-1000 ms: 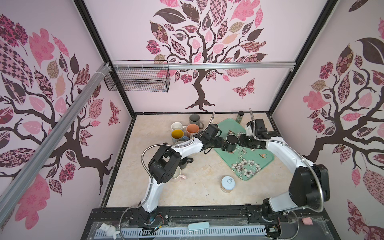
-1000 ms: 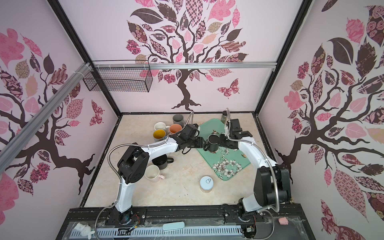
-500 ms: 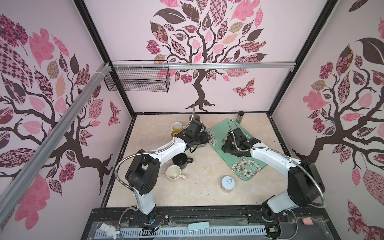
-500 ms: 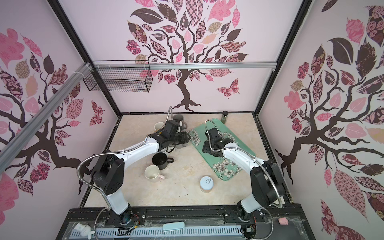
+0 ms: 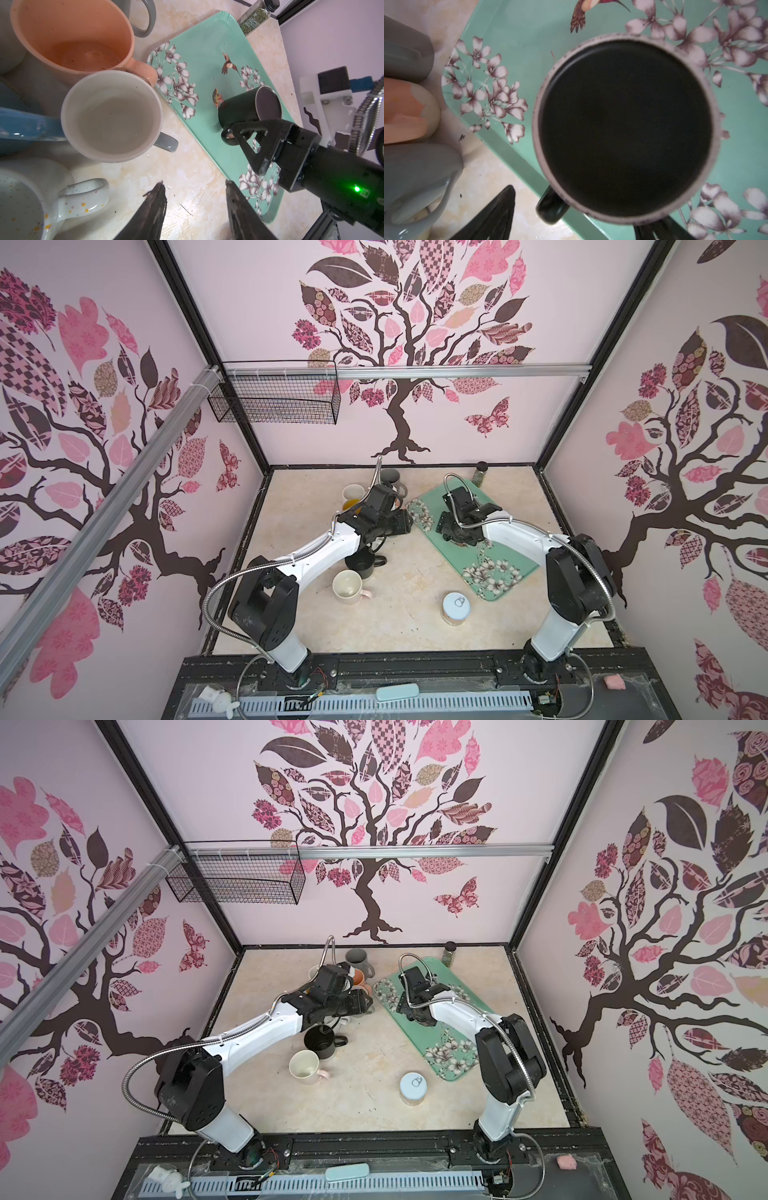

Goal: Turn the mug right side up

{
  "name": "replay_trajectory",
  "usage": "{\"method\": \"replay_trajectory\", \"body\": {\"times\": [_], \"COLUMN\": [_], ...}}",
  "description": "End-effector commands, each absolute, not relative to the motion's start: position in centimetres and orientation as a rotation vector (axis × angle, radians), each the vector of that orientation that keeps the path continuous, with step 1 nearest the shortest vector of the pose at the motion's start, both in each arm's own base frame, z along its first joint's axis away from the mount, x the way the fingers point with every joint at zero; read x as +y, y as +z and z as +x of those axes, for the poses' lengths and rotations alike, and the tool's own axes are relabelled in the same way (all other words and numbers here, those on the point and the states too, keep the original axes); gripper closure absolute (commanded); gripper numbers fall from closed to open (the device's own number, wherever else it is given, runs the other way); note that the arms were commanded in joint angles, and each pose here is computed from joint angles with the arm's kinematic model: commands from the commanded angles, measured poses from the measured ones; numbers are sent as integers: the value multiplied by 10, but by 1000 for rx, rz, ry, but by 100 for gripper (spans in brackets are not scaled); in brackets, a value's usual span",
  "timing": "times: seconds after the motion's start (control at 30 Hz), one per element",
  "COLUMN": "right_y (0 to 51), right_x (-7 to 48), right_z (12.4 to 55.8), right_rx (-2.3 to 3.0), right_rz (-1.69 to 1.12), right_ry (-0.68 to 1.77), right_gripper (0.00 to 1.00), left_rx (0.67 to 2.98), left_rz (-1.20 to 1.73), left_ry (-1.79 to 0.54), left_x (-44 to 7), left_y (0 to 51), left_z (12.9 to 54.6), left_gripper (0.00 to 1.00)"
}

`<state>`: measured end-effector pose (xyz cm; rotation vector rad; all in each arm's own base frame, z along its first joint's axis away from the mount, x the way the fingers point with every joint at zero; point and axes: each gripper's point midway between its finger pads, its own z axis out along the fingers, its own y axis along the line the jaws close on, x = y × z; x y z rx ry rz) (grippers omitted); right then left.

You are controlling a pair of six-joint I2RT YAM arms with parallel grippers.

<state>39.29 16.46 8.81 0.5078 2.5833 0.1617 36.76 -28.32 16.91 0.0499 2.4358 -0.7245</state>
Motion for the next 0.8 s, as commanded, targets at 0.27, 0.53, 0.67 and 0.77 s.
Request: {"method": "replay_trajectory", "body": {"times": [0.27,0.53,0.67,0.77], "right_y": [90,92,97,107], "right_x": [140,138,137,140], "right_z": [400,396,397,398], "right_rx": [2581,2618,2619,2601], "right_rz": [420,296,259,222], "right_ry": [50,5,-9,19], "right_gripper": [54,82,93,100], "left_rx": [2415,2406,2399,2385], "left_rz": [65,69,83,101], "left_ry": [-694,-712,-726,-737], "left_x": [-271,-273,-274,-274], "left_y": [170,172,176,183], "left_z": [359,360,358,355], "left_gripper": [50,50,50,50]}}
